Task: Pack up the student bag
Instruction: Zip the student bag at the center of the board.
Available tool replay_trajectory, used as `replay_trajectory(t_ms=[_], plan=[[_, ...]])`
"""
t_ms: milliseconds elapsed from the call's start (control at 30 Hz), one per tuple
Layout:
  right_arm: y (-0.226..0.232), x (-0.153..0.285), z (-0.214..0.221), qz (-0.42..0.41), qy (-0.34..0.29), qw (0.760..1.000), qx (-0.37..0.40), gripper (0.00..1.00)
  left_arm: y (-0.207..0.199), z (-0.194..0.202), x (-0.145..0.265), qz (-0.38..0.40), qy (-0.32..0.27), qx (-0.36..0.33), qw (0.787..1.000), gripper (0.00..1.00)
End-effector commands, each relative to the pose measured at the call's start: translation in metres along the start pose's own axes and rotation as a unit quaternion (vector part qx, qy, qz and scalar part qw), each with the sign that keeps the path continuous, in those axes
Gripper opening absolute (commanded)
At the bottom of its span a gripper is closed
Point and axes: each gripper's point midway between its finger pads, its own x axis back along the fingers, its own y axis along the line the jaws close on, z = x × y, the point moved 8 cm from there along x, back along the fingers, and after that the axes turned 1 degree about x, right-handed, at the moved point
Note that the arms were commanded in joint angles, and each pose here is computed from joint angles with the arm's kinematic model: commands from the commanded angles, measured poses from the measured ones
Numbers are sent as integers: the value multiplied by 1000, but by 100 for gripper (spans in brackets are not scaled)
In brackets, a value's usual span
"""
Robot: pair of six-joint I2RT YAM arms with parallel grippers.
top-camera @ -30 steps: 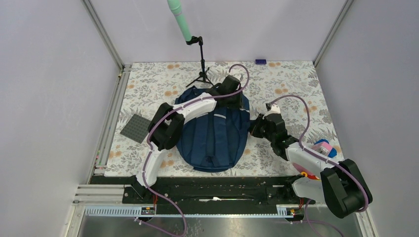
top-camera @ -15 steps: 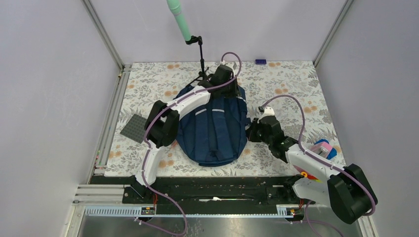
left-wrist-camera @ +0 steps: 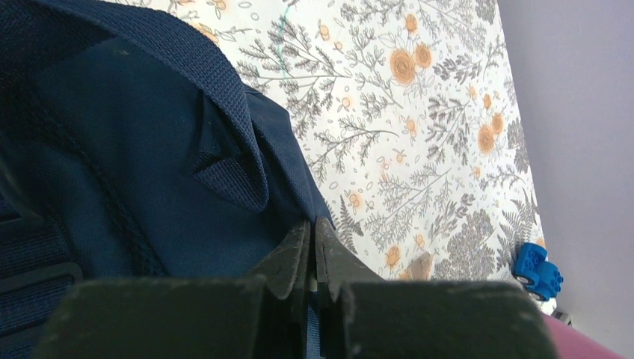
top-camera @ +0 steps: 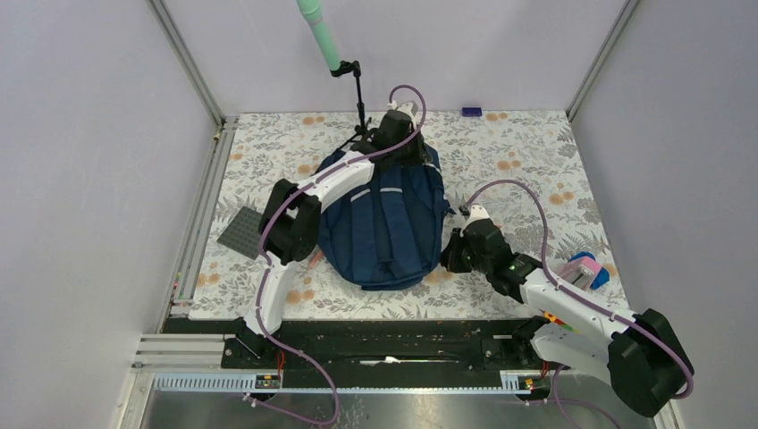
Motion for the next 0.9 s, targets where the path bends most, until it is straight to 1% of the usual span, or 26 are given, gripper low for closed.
replay_trajectory(t_ms=[0,200,267,333,400,500,567,633,733,800,867], plan=[[11,12,23,-46,73,996,0,0,-21,-81,13,50,-165,1,985,0],[21,19,31,-92,97,991,1,0,-20,-80,12,48,-170,3,984,0],[20,19,30,-85,89,992,-11,0,-19,-79,12,52,-168,4,984,0],[18,20,27,-69,67,995,-22,0,-19,-77,13,55,-165,4,985,0],[15,23,21,-53,41,997,-34,0,-21,-74,16,62,-162,3,985,13],[13,28,12,-33,1,999,-42,0,-26,-68,25,83,-157,-10,984,42],[11,32,5,-18,-27,999,-40,0,-34,-64,34,108,-155,-39,981,60],[9,35,-2,-4,-47,998,-33,0,-39,-59,44,121,-150,-71,979,72],[8,36,-10,12,-62,998,-22,0,-50,-51,71,145,-154,-121,970,78],[9,35,-17,19,-64,998,-12,0,-55,-43,90,166,-158,-159,960,81],[10,33,-26,21,-63,998,-6,0,-58,-26,107,185,-147,-190,953,83]])
